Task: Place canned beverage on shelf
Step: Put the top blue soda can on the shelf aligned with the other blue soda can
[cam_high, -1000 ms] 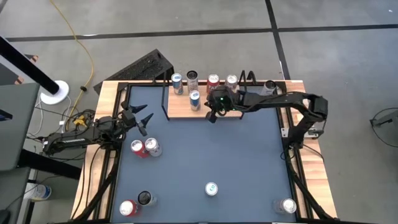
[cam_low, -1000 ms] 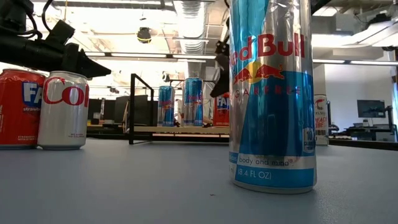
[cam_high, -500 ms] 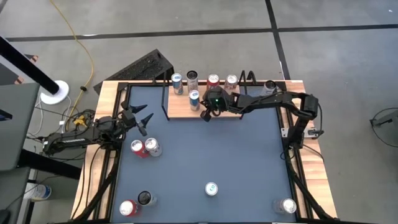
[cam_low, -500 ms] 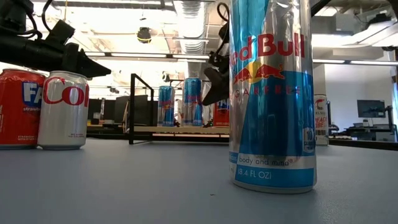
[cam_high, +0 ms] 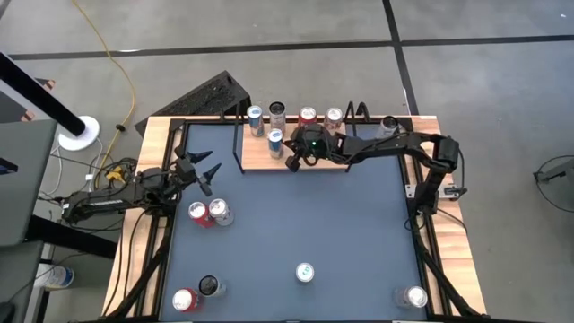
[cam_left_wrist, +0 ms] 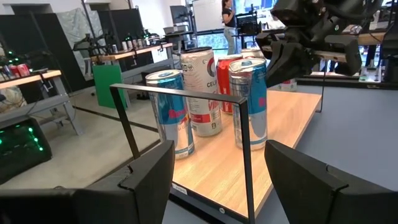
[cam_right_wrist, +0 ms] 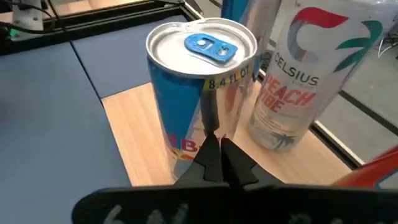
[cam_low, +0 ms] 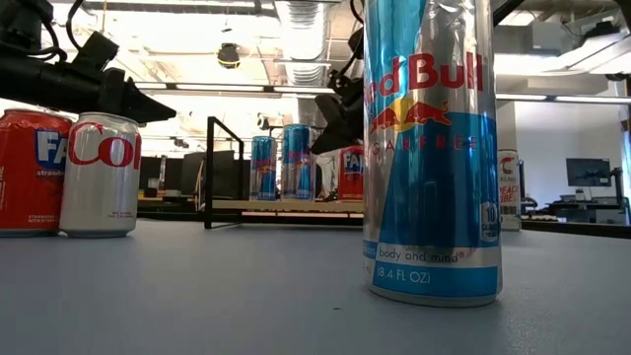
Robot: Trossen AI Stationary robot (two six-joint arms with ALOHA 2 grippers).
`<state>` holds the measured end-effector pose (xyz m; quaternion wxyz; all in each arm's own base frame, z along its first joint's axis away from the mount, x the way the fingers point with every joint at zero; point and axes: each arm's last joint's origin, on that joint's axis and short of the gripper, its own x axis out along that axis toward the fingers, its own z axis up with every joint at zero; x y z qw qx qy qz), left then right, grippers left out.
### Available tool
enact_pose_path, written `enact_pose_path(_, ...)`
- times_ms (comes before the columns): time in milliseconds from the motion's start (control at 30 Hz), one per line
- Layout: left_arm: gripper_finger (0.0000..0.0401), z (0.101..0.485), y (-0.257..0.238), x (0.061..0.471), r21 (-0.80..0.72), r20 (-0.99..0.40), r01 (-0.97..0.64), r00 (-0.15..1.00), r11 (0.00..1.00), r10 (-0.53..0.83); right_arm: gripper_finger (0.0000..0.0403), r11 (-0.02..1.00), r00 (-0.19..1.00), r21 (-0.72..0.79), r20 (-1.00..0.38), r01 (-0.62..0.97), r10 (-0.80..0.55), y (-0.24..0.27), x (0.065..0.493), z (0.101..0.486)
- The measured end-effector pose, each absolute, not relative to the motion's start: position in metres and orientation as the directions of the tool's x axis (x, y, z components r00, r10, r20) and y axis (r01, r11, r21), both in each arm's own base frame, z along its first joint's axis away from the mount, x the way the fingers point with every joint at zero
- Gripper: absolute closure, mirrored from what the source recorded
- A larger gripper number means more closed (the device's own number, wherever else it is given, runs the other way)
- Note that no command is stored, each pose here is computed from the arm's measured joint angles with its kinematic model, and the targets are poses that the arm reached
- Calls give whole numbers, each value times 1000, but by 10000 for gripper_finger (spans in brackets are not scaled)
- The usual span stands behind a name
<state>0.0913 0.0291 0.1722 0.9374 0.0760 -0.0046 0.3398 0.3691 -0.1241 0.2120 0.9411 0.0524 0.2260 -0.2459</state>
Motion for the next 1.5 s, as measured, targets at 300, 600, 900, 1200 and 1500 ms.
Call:
enact_pose_path(300, 161, 172, 29, 91, 140, 59, -637, 769, 758, 636, 403, 881, 793, -6, -432, 474, -430, -126, 390, 198)
enact_pose_path(600, 161, 172, 29, 92, 142, 56, -633, 773, 761, 632, 403, 893, 806, -3, -429, 450, -408, -133, 415, 202)
enact_pose_path(900, 161, 172, 29, 92, 143, 55, -633, 772, 761, 633, 403, 902, 778, -51, -487, 429, -398, -133, 421, 214)
enact_pose_path(1200, 161, 172, 29, 92, 142, 56, -634, 772, 760, 633, 403, 885, 747, -76, -506, 459, -431, -145, 418, 217)
enact_pose_path(1500, 161, 172, 29, 92, 142, 56, -634, 772, 760, 634, 403, 877, 761, -66, -469, 476, -449, -151, 418, 220)
